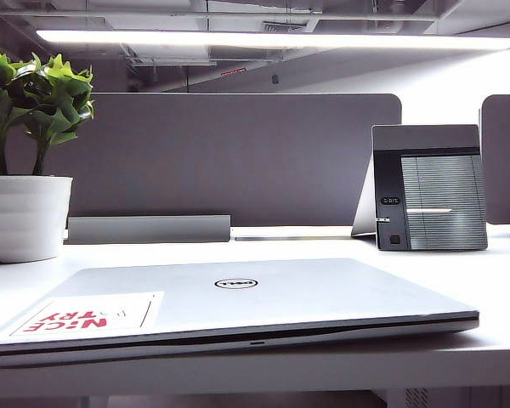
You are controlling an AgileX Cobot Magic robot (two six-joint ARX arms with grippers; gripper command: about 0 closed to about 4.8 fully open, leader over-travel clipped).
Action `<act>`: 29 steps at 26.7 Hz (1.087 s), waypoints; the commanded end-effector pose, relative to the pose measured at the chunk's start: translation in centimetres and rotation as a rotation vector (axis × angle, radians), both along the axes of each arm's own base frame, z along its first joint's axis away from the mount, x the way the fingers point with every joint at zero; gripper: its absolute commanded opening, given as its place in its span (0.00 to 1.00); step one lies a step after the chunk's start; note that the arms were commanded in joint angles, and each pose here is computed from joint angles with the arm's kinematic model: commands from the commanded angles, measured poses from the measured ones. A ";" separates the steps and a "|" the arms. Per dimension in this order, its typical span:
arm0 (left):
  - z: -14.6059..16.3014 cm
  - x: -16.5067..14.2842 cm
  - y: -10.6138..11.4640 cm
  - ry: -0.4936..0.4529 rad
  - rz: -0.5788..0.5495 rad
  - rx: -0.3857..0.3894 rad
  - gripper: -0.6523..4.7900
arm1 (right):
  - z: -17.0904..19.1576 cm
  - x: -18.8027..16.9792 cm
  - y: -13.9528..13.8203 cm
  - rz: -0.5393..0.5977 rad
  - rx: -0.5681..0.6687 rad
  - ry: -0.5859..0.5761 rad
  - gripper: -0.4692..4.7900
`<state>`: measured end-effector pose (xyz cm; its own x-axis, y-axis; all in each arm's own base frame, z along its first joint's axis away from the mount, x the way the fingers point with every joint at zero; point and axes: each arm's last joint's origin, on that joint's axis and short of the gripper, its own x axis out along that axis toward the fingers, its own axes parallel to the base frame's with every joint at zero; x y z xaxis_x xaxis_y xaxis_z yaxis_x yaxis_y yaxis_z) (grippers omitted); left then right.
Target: Close the laptop lid.
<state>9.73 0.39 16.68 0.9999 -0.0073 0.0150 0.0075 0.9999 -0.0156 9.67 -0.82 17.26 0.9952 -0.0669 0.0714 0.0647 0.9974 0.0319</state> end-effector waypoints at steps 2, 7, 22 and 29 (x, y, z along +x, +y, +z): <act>0.2 0.0 0.0 -0.013 -0.001 0.002 0.11 | -0.1 0.0 0.0 0.007 0.004 0.007 0.08; 0.2 0.0 0.0 -0.013 -0.002 0.002 0.11 | -0.5 0.1 0.4 0.039 0.007 0.053 0.08; 0.2 0.0 0.0 -0.013 -0.002 0.002 0.11 | -0.6 0.1 0.7 0.076 0.007 0.062 0.08; 0.2 0.0 0.0 -0.013 -0.002 0.002 0.11 | -0.6 0.1 0.7 0.076 0.007 0.062 0.08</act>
<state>9.73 0.39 16.68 0.9999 -0.0073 0.0150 0.0075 0.9999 -0.0156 9.73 -0.10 16.53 1.0000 0.0076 -0.0040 -0.0075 0.9994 0.0339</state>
